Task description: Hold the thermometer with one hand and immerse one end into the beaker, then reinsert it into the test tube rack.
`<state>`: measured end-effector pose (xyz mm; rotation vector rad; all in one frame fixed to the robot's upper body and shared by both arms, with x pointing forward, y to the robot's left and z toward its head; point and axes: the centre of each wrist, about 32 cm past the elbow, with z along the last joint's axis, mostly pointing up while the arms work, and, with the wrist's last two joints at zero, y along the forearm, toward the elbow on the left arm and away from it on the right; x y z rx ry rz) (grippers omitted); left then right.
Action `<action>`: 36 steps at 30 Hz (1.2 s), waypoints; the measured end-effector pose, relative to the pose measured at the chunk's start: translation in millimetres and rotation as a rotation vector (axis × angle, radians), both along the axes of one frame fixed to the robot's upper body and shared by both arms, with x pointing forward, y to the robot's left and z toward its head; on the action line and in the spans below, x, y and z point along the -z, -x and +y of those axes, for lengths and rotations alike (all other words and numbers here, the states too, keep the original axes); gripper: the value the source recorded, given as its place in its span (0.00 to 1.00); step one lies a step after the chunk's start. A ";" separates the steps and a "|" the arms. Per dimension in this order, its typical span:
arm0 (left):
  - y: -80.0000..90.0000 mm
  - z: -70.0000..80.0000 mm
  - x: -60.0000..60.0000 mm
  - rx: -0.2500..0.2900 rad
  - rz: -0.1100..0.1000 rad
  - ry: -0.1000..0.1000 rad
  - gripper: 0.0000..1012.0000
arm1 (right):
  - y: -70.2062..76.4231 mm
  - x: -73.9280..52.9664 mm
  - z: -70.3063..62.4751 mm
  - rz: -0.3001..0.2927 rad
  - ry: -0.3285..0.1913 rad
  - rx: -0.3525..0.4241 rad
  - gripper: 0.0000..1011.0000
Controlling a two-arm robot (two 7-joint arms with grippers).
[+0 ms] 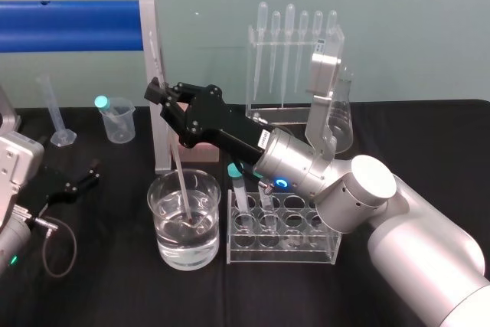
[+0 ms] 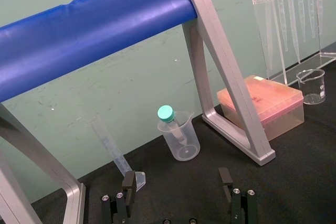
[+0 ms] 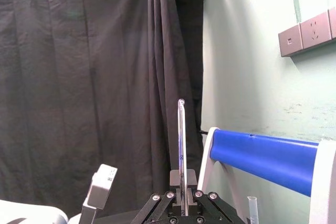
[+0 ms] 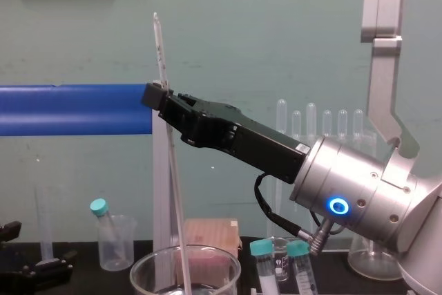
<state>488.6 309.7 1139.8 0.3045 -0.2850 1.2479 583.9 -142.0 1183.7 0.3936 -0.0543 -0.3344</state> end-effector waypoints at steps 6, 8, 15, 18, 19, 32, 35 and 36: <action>0.0 0.0 0.0 0.000 0.000 0.000 1.00 | 0.0 0.0 0.0 0.000 0.000 0.000 0.06; 0.0 0.0 0.0 0.000 0.000 0.000 1.00 | 0.0 0.0 0.0 0.000 0.000 0.000 0.06; 0.0 0.0 0.0 0.000 0.000 0.000 1.00 | 0.0 0.0 0.0 0.000 0.000 0.000 0.06; 0.0 0.0 0.0 0.000 0.000 0.000 1.00 | 0.0 0.0 0.0 0.000 0.000 0.000 0.06; 0.0 0.0 0.0 0.000 0.000 0.000 1.00 | 0.0 0.0 0.0 0.000 0.000 0.000 0.06; 0.0 0.0 0.0 0.000 0.000 0.000 1.00 | 0.0 0.0 0.0 0.000 0.000 0.000 0.06; 0.0 0.0 0.0 0.000 0.000 0.000 1.00 | 0.0 0.0 0.0 0.000 0.000 0.000 0.06; 0.0 0.0 0.0 0.000 0.000 0.000 1.00 | 0.0 0.0 0.0 0.000 0.000 0.000 0.06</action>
